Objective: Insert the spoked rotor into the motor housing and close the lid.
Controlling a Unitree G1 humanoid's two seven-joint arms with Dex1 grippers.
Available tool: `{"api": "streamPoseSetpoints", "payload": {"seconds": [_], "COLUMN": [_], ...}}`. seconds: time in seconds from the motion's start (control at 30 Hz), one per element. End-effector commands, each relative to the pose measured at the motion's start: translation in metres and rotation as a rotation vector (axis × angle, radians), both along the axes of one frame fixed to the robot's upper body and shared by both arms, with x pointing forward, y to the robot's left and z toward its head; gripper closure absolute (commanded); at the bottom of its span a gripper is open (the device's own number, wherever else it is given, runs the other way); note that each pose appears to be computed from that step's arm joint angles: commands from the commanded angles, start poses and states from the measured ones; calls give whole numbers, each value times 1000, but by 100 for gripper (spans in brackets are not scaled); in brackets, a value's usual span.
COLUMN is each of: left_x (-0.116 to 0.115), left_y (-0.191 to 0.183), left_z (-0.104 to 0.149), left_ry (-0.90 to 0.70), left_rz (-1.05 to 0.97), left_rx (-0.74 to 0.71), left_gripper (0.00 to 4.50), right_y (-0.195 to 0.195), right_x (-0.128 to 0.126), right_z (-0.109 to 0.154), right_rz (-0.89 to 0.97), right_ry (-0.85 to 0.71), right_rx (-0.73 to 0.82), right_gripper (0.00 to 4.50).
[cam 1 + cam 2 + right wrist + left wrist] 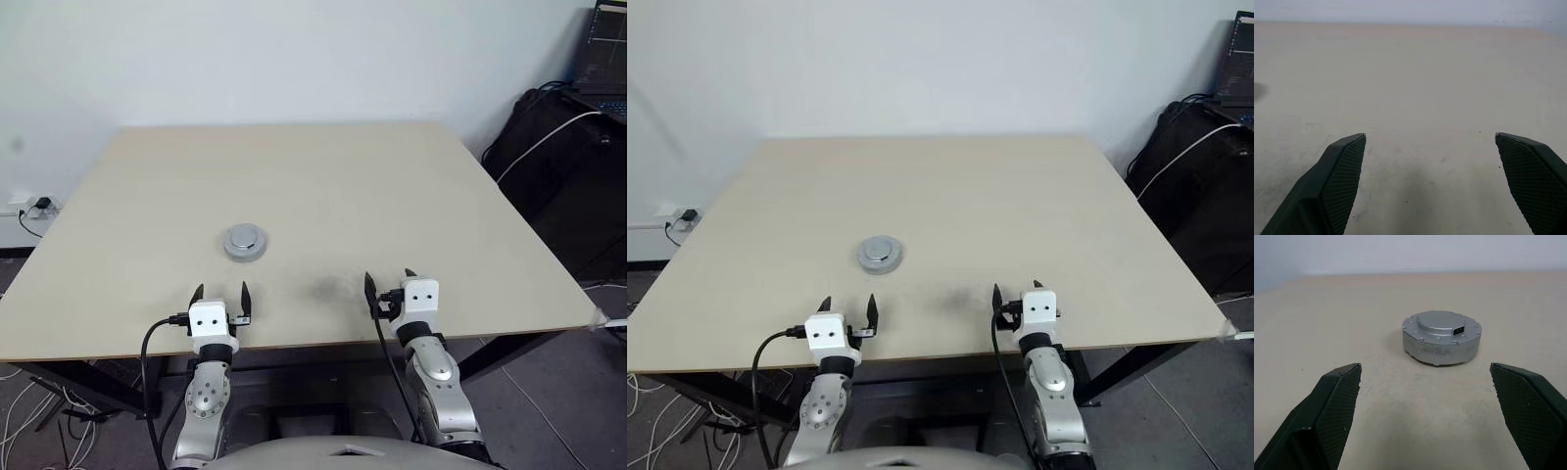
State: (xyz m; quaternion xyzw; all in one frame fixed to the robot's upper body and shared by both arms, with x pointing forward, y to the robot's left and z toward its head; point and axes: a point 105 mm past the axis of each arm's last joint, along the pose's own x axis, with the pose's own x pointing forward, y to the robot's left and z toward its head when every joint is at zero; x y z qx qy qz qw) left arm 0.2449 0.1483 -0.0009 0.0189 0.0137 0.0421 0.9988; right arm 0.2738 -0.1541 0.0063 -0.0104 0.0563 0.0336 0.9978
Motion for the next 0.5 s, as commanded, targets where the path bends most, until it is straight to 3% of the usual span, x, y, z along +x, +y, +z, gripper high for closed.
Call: {"api": "streamPoseSetpoints", "payload": {"seconds": [0.03, 0.5], "left_x": [4, 2], "left_y": [-5, -6], "left_z": [7, 6], "left_ry": [-29, -22], "left_rz": [-16, -18], "left_rx": [3, 3], "left_gripper": [3, 3], "right_y": [-1, -2], "right_x": [3, 2], "right_z": [8, 7], "right_rz": [-9, -9], "right_ry": [-30, -24], "right_rx": [6, 5], "right_gripper": [0, 0]}}
